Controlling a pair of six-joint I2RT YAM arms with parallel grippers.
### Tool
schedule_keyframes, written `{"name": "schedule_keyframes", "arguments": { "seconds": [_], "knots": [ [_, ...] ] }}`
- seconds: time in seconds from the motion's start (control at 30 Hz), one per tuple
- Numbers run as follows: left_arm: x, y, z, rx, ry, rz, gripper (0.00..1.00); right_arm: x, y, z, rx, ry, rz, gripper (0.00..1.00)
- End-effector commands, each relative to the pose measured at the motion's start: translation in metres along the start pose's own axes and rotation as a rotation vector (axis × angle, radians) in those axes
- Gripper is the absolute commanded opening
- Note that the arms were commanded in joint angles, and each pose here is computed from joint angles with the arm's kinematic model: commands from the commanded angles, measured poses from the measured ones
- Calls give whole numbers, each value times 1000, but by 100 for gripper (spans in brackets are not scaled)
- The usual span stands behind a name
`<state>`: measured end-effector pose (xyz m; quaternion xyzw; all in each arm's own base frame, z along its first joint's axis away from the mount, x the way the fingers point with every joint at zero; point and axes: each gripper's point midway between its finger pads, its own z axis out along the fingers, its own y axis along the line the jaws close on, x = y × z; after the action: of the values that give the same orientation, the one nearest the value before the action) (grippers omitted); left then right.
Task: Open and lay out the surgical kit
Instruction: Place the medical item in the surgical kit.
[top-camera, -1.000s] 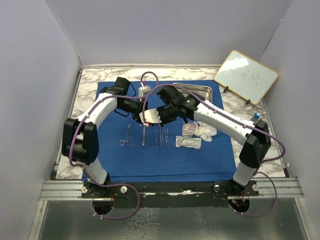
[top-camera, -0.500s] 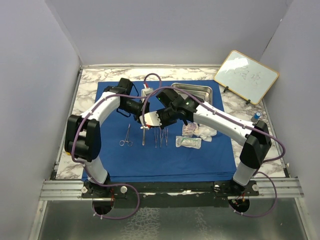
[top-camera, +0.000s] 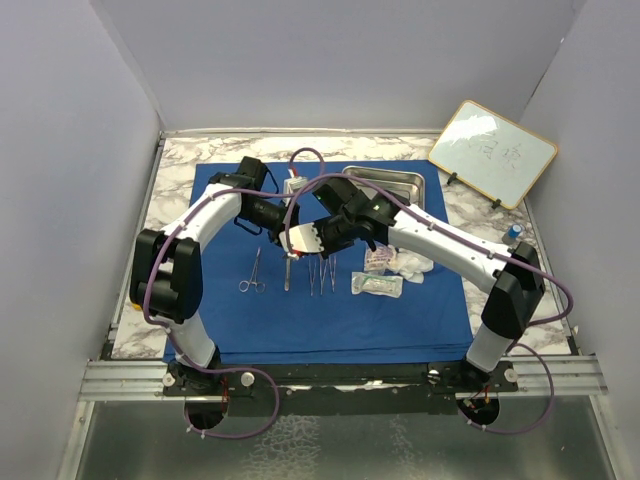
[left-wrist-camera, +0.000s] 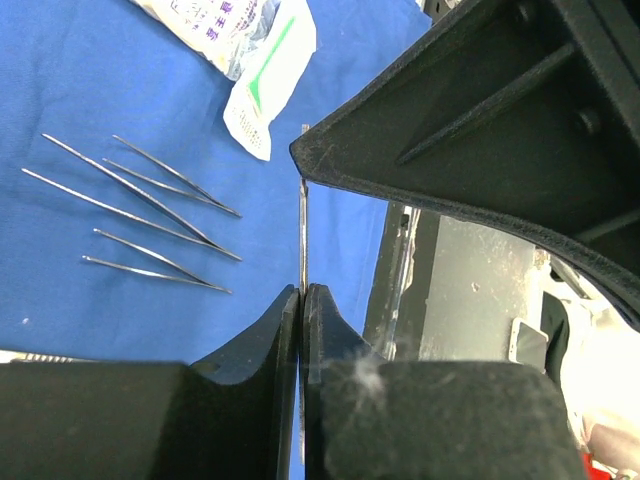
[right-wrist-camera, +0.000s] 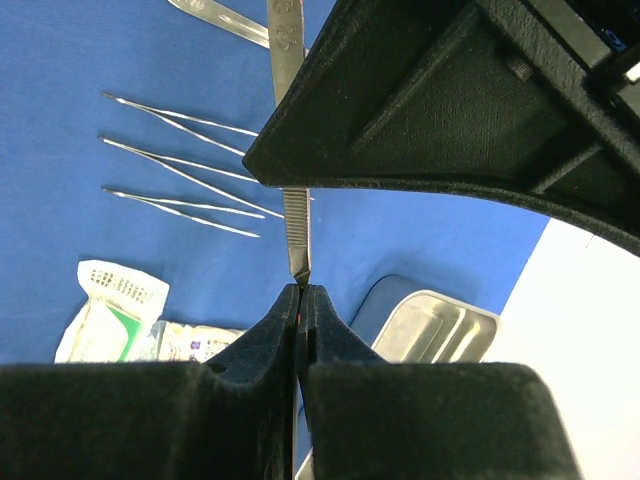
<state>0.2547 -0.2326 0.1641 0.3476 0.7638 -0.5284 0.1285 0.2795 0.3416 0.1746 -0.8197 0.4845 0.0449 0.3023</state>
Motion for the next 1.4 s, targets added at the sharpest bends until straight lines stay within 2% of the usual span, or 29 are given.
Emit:
{"name": "schedule_keyframes", "arguments": {
  "seconds": [0.0,0.1,0.27,0.4,0.47,0.63,0.7,0.9,1.03,1.17,1.37],
  "knots": [
    [-5,-4,1,24,-5,31,1,-11,-9,-10,55,-28,-13,1],
    [-4,-7,2,36,-11,36,0,-12,-11,-12,71,-36,15,2],
    [-2,-9,3,19,-57,32,0,-13,-12,-18,117,-50,80,12],
    [0,-5,2,-54,-120,28,0,-15,-8,-28,144,-80,115,34],
    [-1,0,-1,-110,-176,10,0,-14,-8,-35,165,-89,125,39],
    [0,34,-30,-366,-408,-45,0,-2,-11,-47,214,-135,181,42],
    [9,45,-38,-450,-465,-79,0,5,-11,-49,227,-147,217,42],
    [30,69,-40,-554,-459,-207,0,43,-3,-44,272,-204,402,43],
    [54,90,-43,-671,-481,-417,0,72,7,-37,346,-182,505,43],
    [83,103,-30,-674,-489,-582,0,96,14,-42,405,-179,600,43],
    [81,111,-28,-677,-524,-548,0,112,27,-53,454,-212,662,43]
  ]
}}
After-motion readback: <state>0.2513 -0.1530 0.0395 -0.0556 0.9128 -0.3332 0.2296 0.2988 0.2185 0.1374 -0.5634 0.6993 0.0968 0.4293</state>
